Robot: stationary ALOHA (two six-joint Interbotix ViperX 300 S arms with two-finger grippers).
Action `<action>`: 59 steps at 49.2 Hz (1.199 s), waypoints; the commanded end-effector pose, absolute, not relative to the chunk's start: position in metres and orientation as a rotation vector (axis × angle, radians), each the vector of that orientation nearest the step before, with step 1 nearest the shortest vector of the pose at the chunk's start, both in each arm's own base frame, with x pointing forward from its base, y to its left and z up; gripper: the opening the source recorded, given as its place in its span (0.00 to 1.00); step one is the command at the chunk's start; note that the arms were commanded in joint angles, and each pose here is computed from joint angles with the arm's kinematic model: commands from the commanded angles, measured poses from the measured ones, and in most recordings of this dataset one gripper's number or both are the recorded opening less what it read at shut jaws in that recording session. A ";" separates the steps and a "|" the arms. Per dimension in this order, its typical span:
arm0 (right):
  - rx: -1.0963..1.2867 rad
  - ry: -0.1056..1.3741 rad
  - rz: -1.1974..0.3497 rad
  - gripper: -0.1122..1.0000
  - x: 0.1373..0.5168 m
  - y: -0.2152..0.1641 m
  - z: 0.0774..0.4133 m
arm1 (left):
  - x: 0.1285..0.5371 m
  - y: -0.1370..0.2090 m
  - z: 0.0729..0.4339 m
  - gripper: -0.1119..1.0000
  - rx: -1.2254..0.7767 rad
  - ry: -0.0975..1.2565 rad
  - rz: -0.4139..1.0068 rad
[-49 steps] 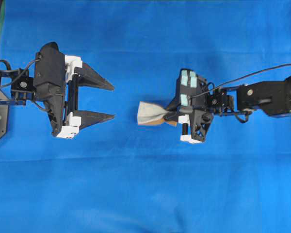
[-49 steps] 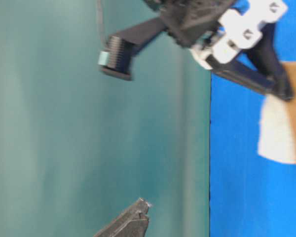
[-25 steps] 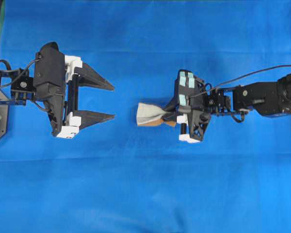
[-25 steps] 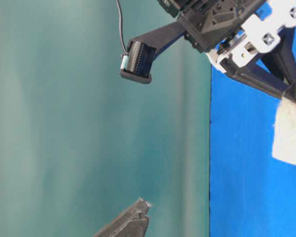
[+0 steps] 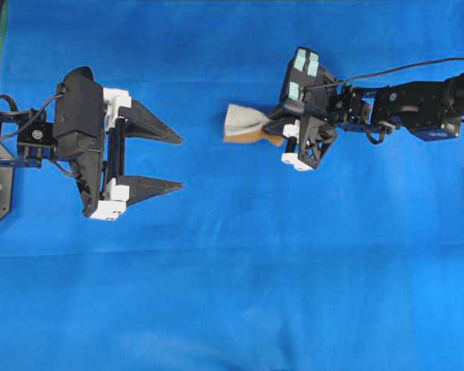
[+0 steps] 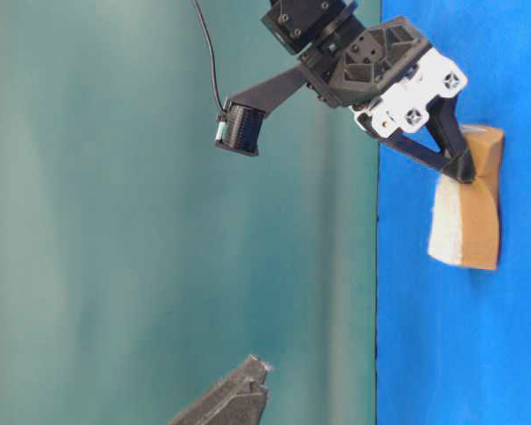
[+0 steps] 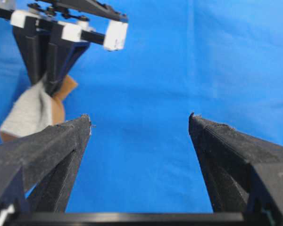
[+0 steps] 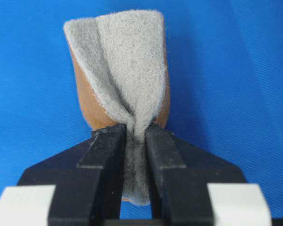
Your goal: Hand over the sponge with the left arm and wipe it with the right arm.
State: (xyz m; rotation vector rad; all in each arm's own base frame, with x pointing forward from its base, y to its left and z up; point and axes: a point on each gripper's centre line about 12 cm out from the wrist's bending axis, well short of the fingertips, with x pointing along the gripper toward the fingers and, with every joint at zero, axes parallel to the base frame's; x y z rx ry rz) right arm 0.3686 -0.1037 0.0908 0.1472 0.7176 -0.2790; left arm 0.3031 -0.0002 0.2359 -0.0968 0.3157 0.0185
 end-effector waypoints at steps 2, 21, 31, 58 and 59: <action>0.149 0.688 -0.304 0.27 0.370 -0.115 0.101 | 0.304 -0.001 0.243 0.82 -0.095 0.291 0.016; 0.155 0.728 -0.141 0.27 0.383 -0.033 0.097 | 0.304 -0.001 0.242 0.82 -0.095 0.294 0.016; 0.171 0.743 -0.041 0.27 0.386 0.021 0.099 | 0.304 -0.001 0.242 0.82 -0.094 0.293 0.016; 0.181 0.784 -0.032 0.27 0.390 0.027 0.102 | 0.304 -0.001 0.242 0.82 -0.094 0.294 0.015; 0.183 0.783 -0.042 0.27 0.390 0.022 0.102 | 0.304 -0.001 0.242 0.82 -0.094 0.294 0.015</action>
